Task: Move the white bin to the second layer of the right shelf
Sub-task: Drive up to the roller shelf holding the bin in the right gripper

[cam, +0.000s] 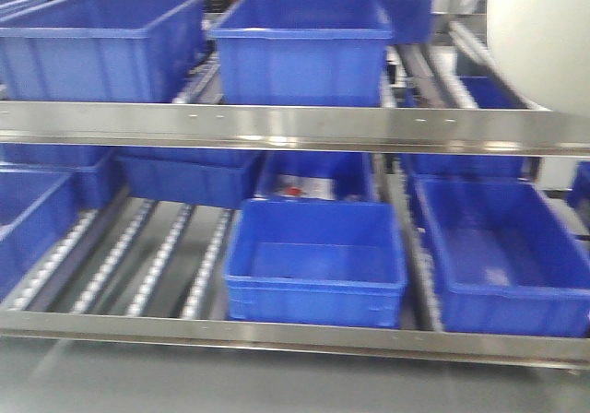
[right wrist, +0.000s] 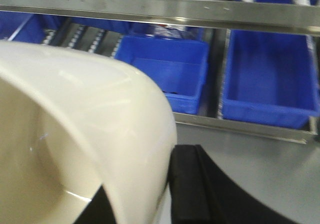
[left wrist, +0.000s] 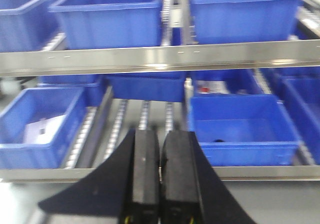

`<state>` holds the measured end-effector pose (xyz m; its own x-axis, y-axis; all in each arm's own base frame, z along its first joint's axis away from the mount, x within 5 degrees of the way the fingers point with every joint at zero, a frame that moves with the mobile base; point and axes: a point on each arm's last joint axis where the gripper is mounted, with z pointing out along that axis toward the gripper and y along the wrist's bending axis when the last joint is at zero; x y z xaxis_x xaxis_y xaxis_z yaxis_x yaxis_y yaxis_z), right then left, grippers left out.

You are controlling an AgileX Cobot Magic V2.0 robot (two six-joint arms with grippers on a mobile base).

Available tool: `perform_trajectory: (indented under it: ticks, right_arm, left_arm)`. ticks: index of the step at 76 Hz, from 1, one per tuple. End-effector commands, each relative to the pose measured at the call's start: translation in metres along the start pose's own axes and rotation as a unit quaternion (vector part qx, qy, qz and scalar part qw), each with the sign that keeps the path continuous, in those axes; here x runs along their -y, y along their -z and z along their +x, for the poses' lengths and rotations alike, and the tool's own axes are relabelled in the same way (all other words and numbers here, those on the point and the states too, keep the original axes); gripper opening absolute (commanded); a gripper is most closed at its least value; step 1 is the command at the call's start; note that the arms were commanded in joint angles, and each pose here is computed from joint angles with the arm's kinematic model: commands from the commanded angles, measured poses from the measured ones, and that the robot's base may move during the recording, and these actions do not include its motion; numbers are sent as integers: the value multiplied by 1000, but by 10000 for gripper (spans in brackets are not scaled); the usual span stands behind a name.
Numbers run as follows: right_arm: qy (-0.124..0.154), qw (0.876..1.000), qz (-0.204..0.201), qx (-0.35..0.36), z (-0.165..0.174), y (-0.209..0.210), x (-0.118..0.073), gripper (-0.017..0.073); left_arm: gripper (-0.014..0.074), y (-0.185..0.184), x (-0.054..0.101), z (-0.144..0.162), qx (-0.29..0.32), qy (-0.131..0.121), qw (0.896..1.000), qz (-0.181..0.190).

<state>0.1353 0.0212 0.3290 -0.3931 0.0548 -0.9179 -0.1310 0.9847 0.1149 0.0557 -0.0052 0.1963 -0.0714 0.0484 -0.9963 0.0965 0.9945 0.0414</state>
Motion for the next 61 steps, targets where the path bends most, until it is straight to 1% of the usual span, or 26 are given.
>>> perform_trajectory:
  ticks: [1,61]
  right_arm:
    - [-4,998,0,66,-19,5,-1,48]
    - [-4,998,0,66,-19,5,-1,48]
  left_arm:
    - [85,-1,0,4,31,1,1000,1]
    - [85,-1,0,4,31,1,1000,1]
